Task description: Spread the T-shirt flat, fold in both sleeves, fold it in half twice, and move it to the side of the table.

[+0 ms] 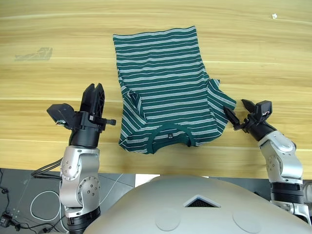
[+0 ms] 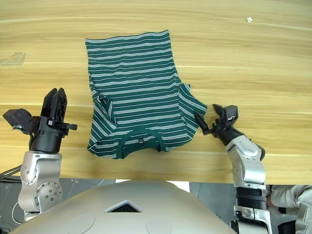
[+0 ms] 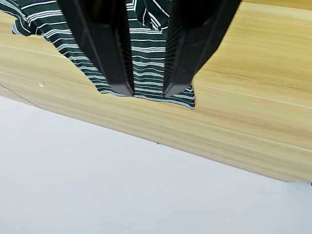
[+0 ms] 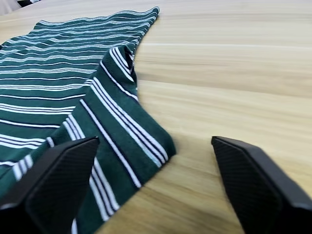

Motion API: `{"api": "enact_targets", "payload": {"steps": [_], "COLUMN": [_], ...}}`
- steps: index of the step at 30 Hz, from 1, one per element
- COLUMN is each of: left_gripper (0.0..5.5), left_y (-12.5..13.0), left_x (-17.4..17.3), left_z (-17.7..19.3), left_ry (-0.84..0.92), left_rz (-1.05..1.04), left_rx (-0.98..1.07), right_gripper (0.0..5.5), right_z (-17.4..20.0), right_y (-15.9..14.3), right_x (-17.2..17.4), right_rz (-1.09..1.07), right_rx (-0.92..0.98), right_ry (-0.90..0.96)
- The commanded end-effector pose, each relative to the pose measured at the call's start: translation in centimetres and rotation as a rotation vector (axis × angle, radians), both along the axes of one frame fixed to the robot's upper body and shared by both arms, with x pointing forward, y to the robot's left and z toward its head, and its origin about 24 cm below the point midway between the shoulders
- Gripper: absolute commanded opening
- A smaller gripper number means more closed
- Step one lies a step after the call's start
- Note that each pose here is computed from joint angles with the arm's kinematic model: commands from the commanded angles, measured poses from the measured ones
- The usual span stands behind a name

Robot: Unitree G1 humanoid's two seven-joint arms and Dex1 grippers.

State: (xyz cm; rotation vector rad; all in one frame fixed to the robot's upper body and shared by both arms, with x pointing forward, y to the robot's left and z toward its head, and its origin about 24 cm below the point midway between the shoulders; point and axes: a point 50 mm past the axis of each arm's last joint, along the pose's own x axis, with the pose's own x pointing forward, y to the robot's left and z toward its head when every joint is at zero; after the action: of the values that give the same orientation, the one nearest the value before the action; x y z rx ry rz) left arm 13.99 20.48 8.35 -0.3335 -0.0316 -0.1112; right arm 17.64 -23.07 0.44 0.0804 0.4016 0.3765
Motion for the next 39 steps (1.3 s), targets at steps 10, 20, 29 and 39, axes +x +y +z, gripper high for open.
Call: {"api": "enact_targets", "payload": {"steps": [10,20,29,39], "left_gripper": [1.1,1.1,1.1,1.1], "left_y": [-0.7,-1.4,-1.6,-1.9], "left_x": [-0.2,0.0,0.2,0.2], "left_z": [-0.8,-1.2,-1.6,-1.7], "left_ry": [0.028,0.044,0.052,0.058], "left_rz": [-0.015,-0.04,-0.053,-0.065], "left_rx": [0.01,0.026,0.029,0.026], "right_gripper": [1.92,0.08,0.02,0.02], "right_z": [-0.4,-1.0,0.5,3.7], "right_y": [0.3,0.7,0.6,2.4], "right_x": [0.2,0.2,1.1,1.3], "right_rz": [-0.035,-0.03,-0.039,0.07], "right_rx": [0.043,0.025,0.008,0.039], "right_ry": [0.018,0.037,-0.065,-0.254]}}
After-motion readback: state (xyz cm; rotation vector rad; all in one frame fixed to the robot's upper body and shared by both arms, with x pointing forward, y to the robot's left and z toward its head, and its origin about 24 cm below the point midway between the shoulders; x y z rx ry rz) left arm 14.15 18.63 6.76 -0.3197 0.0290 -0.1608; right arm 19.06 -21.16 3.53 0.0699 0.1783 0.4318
